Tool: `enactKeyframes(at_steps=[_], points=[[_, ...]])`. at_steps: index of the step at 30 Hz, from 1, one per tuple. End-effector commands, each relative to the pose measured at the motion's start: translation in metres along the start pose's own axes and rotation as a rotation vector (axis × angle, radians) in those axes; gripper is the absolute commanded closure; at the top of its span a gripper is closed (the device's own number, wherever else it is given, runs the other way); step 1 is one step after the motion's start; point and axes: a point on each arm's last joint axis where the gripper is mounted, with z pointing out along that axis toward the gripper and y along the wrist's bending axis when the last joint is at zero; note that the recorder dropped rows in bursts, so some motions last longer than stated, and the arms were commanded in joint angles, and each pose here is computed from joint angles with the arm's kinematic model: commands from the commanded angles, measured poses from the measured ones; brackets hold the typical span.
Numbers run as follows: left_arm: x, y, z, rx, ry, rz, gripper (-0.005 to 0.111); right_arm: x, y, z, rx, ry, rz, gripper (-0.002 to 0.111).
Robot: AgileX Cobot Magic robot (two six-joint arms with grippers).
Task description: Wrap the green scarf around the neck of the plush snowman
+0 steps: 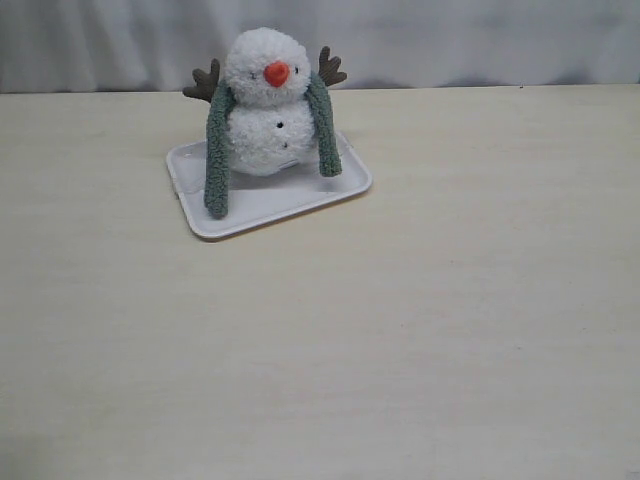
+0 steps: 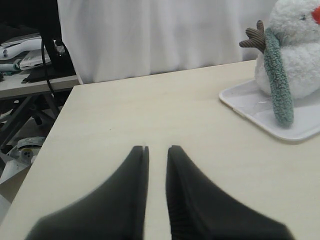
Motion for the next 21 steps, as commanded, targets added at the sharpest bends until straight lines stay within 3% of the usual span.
enactKeyframes(at_steps=[1, 7, 14, 21], points=[[0.001, 0.000, 0.000, -0.001, 0.001, 0.006, 0.093, 0.001, 0.000, -0.001, 0.004, -0.004, 0.001, 0.104], [0.001, 0.000, 0.000, -0.001, 0.001, 0.006, 0.093, 0.012, -0.004, -0.028, 0.067, -0.154, -0.138, 0.104], [0.001, 0.000, 0.000, -0.001, 0.001, 0.006, 0.093, 0.056, -0.008, -0.075, 0.204, -0.370, -0.299, 0.104], [0.001, 0.000, 0.000, -0.001, 0.001, 0.006, 0.093, 0.095, -0.012, -0.099, 0.392, -0.357, -0.377, 0.104]])
